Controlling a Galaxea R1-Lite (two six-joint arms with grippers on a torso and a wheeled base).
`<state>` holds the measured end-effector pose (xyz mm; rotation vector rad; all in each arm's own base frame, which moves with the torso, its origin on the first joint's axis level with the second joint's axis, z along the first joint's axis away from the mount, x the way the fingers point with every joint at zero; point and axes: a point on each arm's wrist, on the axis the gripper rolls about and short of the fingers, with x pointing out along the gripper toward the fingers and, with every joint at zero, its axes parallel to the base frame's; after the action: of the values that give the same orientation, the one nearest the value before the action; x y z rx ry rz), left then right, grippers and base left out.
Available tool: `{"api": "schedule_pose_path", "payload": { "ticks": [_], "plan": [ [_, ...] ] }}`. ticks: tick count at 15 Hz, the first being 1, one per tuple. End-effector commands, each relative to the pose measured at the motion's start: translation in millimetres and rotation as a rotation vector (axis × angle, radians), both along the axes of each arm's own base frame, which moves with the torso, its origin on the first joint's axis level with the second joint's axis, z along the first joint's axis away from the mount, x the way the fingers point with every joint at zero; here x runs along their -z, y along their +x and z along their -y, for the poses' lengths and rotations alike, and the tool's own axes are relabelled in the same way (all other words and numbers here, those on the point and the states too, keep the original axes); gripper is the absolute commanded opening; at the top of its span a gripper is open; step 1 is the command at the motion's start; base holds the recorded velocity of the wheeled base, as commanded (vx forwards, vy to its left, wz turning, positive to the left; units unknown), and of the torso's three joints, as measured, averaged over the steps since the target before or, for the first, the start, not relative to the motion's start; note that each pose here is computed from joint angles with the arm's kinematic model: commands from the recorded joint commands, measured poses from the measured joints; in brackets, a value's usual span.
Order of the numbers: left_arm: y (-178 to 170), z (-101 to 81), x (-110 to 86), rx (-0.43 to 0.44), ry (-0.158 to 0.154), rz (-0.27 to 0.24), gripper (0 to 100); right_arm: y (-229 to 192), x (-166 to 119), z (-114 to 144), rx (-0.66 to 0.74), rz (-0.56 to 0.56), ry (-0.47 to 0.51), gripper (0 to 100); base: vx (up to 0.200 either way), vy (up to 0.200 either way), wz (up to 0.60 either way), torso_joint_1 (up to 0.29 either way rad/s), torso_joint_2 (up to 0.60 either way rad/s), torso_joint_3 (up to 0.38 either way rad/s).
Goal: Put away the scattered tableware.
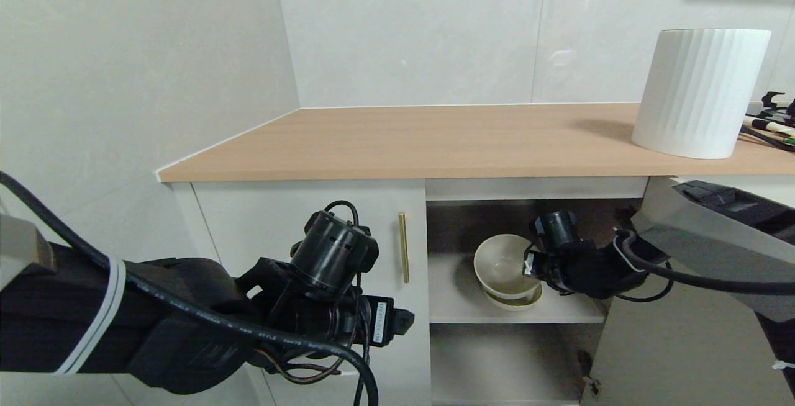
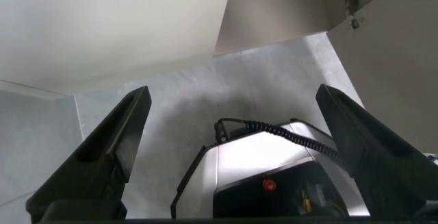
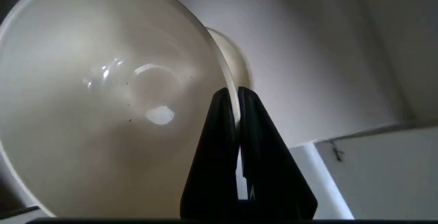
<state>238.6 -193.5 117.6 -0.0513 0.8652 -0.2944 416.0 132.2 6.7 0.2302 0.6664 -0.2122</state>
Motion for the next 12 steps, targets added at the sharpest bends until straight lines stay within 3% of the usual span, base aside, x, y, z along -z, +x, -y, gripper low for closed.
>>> {"api": "schedule_pose_path", "payload": {
  "ticks": [1,12],
  "plan": [
    [0.1,0.2,-0.5,-0.001,-0.001,0.002,100,6.1,12.3,3.4,0.011,-0.019,-0.008,0,0.000,0.000,0.00,0.000,0.00,0.000],
    [0.3,0.4,-0.8,-0.001,-0.002,0.003,100,13.0,19.3,1.9,0.013,-0.036,-0.016,0,0.000,0.000,0.00,0.000,0.00,0.000]
  ]
}}
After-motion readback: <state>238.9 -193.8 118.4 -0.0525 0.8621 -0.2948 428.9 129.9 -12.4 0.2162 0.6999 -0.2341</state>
